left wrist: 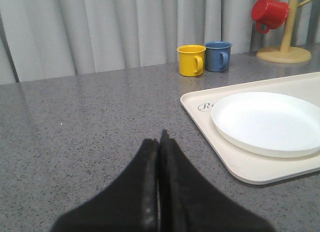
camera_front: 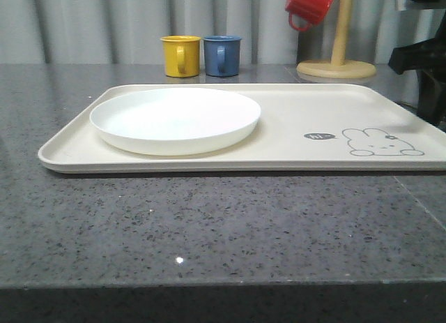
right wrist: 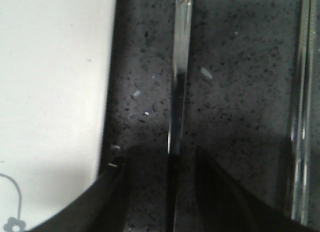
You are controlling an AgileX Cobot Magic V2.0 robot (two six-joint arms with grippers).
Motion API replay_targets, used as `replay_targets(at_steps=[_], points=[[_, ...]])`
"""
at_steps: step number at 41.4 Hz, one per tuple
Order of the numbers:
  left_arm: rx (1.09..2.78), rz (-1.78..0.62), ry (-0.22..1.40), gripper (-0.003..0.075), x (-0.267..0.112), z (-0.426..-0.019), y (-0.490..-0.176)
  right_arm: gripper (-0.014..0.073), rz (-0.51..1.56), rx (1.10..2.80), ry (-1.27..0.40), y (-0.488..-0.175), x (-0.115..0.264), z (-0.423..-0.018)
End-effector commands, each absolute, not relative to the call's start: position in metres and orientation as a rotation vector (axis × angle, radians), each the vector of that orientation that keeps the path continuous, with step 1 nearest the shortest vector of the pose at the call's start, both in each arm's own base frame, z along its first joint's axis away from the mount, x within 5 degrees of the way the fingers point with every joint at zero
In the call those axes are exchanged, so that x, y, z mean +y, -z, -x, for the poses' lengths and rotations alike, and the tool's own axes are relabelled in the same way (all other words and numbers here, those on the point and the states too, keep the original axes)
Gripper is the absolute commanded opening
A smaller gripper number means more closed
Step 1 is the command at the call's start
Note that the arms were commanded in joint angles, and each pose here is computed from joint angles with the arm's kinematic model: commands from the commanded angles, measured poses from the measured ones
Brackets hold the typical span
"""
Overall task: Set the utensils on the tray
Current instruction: 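Grasp the steel fork with the right gripper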
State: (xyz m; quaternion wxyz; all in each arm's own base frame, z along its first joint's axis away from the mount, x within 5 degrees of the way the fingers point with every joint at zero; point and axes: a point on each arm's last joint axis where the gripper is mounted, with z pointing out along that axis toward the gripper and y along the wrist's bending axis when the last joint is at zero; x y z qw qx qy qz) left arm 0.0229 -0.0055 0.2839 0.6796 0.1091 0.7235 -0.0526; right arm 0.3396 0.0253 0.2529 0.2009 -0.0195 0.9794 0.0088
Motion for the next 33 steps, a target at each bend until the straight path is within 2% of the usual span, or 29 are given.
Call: replay_targets(at_steps=[1, 6, 15, 18, 24, 33], points=[[1.520, -0.215, 0.139, -0.0019, -0.005, -0.021, -0.300, 0.0336, 0.070, 2.638, -0.021, -0.273, 0.025, -0.343], [1.520, -0.215, 0.139, -0.0019, -0.005, -0.021, -0.300, 0.0309, 0.070, 2.640, -0.021, -0.273, 0.025, -0.343], [1.520, -0.215, 0.139, -0.0019, -0.005, -0.021, -0.300, 0.0082, 0.071, 2.651, -0.020, -0.273, 0.025, -0.342], [1.520, -0.215, 0.139, -0.0019, -0.005, -0.021, -0.300, 0.0038, 0.068, 2.650, -0.019, -0.273, 0.024, -0.342], [1.520, -0.215, 0.139, -0.0019, -0.005, -0.021, -0.300, 0.0032, 0.065, 2.636, -0.019, -0.282, 0.023, -0.337], [1.520, -0.215, 0.139, -0.0019, -0.005, -0.021, -0.300, 0.0017, -0.027, 2.534, -0.038, -0.321, 0.021, -0.318]])
